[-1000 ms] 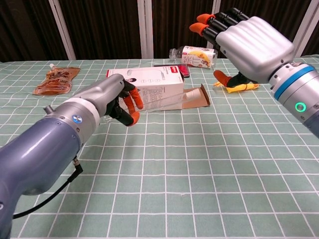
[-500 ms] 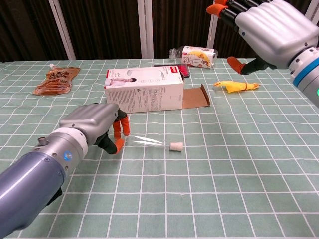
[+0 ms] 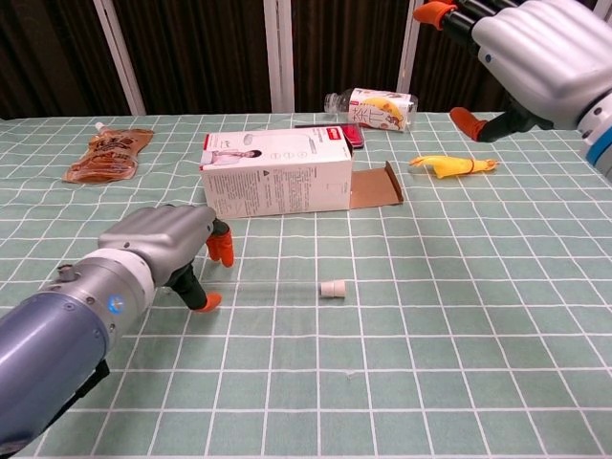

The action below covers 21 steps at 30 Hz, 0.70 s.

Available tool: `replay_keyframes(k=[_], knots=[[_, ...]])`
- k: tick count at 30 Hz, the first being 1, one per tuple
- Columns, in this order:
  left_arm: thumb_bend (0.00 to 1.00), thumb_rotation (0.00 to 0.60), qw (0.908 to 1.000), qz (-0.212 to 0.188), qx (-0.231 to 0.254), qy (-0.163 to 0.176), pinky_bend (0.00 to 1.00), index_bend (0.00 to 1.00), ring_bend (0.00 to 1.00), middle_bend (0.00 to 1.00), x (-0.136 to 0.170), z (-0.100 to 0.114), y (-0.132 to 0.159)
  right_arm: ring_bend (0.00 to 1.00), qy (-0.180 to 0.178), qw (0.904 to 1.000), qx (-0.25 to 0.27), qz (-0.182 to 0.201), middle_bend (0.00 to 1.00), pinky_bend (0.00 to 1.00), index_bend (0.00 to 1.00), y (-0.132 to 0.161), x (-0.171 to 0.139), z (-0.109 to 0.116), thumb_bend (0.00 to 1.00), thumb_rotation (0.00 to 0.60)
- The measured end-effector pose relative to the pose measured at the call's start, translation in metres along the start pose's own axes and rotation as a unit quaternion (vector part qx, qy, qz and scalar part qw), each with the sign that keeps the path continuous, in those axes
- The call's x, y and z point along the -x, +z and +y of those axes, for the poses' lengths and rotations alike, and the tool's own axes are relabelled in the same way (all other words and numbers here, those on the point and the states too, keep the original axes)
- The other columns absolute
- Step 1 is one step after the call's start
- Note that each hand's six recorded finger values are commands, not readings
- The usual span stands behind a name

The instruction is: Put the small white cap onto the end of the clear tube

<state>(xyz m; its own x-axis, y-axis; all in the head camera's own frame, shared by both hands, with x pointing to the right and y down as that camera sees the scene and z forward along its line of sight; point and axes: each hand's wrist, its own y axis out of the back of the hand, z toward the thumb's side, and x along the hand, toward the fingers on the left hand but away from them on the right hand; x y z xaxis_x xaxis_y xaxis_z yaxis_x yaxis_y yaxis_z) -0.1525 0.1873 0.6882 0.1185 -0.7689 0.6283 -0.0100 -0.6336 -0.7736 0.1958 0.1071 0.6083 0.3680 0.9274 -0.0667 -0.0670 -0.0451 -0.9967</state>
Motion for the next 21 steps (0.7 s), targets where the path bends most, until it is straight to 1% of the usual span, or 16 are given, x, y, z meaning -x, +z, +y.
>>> replay_keyframes(k=[3, 5, 7, 9, 10, 11, 14, 18, 21], knots=[[0.38, 0.6, 0.9999, -0.006, 0.013, 0.01, 0.0, 0.37, 0.06, 0.24, 0.004, 0.01, -0.003, 0.0, 0.002, 0.9999, 0.007, -0.007, 0.0, 0.0, 0.0, -0.004, -0.006, 0.002, 0.46, 0.6], [0.37, 0.6, 0.9992, -0.014, 0.027, 0.025, 0.0, 0.35, 0.05, 0.23, 0.007, 0.018, -0.005, 0.0, 0.003, 0.9998, 0.015, -0.014, 0.0, 0.0, 0.0, -0.008, -0.011, 0.004, 0.46, 0.6], [0.33, 0.6, 0.9979, -0.024, 0.041, 0.043, 0.0, 0.29, 0.03, 0.2, 0.011, 0.027, -0.008, 0.0, 0.007, 0.9992, 0.028, -0.028, 0.0, 0.0, 0.0, -0.015, -0.019, 0.006, 0.46, 0.6], [0.26, 0.6, 0.9952, -0.037, 0.059, 0.068, 0.0, 0.17, 0.01, 0.15, 0.017, 0.039, -0.015, 0.0, 0.016, 0.9979, 0.041, -0.046, 0.0, 0.0, 0.0, -0.026, -0.029, 0.007, 0.45, 0.6], [0.24, 0.6, 0.9938, -0.043, 0.066, 0.079, 0.0, 0.14, 0.0, 0.14, 0.02, 0.044, -0.02, 0.0, 0.022, 0.9971, 0.047, -0.056, 0.0, 0.0, 0.0, -0.031, -0.034, 0.007, 0.43, 0.6], [0.21, 0.6, 0.9918, -0.049, 0.072, 0.094, 0.0, 0.11, 0.0, 0.12, 0.025, 0.051, -0.028, 0.0, 0.03, 0.996, 0.051, -0.066, 0.0, 0.0, 0.0, -0.036, -0.039, 0.007, 0.42, 0.6], [0.18, 0.6, 0.988, -0.061, 0.071, 0.123, 0.0, 0.09, 0.0, 0.1, 0.038, 0.067, -0.056, 0.0, 0.066, 0.9899, 0.07, -0.104, 0.0, 0.0, 0.0, -0.056, -0.06, 0.005, 0.4, 0.6], [0.18, 0.6, 0.9848, -0.068, 0.054, 0.15, 0.0, 0.09, 0.0, 0.1, 0.06, 0.08, -0.101, 0.0, 0.123, 0.9773, 0.082, -0.152, 0.0, 0.0, 0.0, -0.091, -0.1, 0.003, 0.4, 0.6], [0.18, 0.6, 0.983, -0.065, 0.048, 0.165, 0.0, 0.09, 0.0, 0.1, 0.082, 0.086, -0.137, 0.0, 0.146, 0.9693, 0.087, -0.177, 0.0, 0.0, 0.0, -0.111, -0.128, 0.005, 0.4, 0.6]])
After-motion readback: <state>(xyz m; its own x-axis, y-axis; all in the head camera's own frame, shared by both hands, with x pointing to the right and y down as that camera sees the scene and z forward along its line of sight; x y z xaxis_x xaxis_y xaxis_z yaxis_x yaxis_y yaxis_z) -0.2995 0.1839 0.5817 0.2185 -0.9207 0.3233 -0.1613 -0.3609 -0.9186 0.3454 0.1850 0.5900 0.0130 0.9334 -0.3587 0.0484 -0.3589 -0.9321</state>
